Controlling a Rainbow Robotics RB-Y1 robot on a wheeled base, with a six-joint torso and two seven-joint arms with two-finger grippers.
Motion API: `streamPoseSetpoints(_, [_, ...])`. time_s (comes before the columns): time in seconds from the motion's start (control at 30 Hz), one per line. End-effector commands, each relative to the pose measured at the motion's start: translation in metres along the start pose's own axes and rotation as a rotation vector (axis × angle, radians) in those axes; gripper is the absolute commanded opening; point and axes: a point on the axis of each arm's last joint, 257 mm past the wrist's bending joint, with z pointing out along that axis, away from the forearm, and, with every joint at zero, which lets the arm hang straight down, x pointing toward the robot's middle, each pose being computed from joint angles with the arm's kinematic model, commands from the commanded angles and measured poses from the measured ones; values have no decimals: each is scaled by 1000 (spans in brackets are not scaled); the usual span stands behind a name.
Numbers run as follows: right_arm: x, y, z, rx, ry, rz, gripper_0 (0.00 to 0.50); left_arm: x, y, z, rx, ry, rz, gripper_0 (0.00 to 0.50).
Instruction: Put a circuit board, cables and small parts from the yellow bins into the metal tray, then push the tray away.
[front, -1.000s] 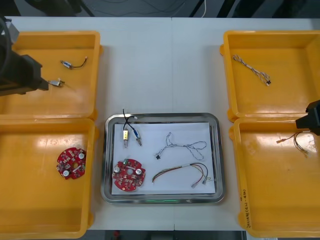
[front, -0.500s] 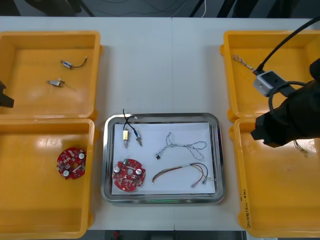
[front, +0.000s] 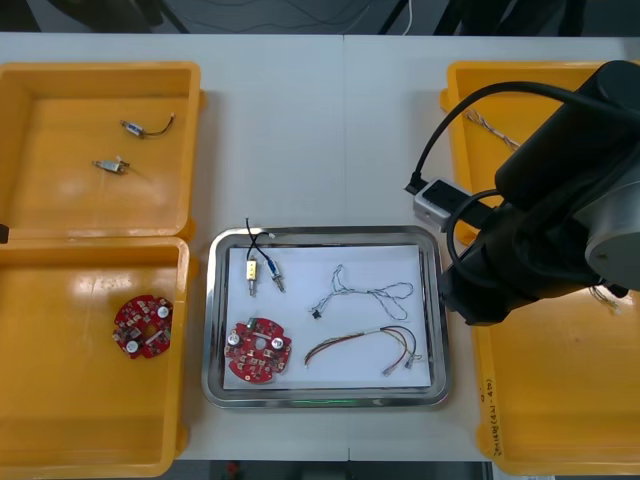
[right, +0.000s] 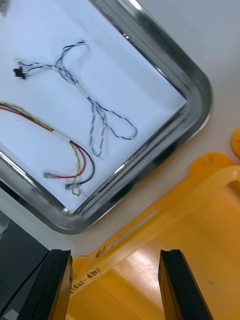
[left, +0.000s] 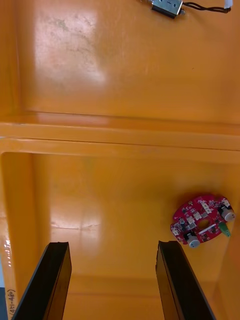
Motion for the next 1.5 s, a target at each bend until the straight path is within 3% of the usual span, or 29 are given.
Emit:
streamPoseSetpoints(0.03, [-16,27,-3,7,-32,-130,500,6,-5,0,16,-24,103,500])
streamPoseSetpoints(0.23, [-20,52,4,1,-13,-256,500,16,-11,4,18,-23,112,500])
streamPoseSetpoints(0.6, [-38,118,24,-19,-62,-529,500,16,-11,5,18,-22,114,500])
streamPoseSetpoints(0.87, [-50,138,45,-32,-85,-701,500,16,-11,5,18,-22,114,500])
streamPoseSetpoints(1.2, [-46,156,81,-115,11,-803,500,16,-11,5,18,-22,114,500])
streamPoseSetpoints(1.5, [-29,173,104,-135,85,-852,500,16,-11,5,18,-22,114,500])
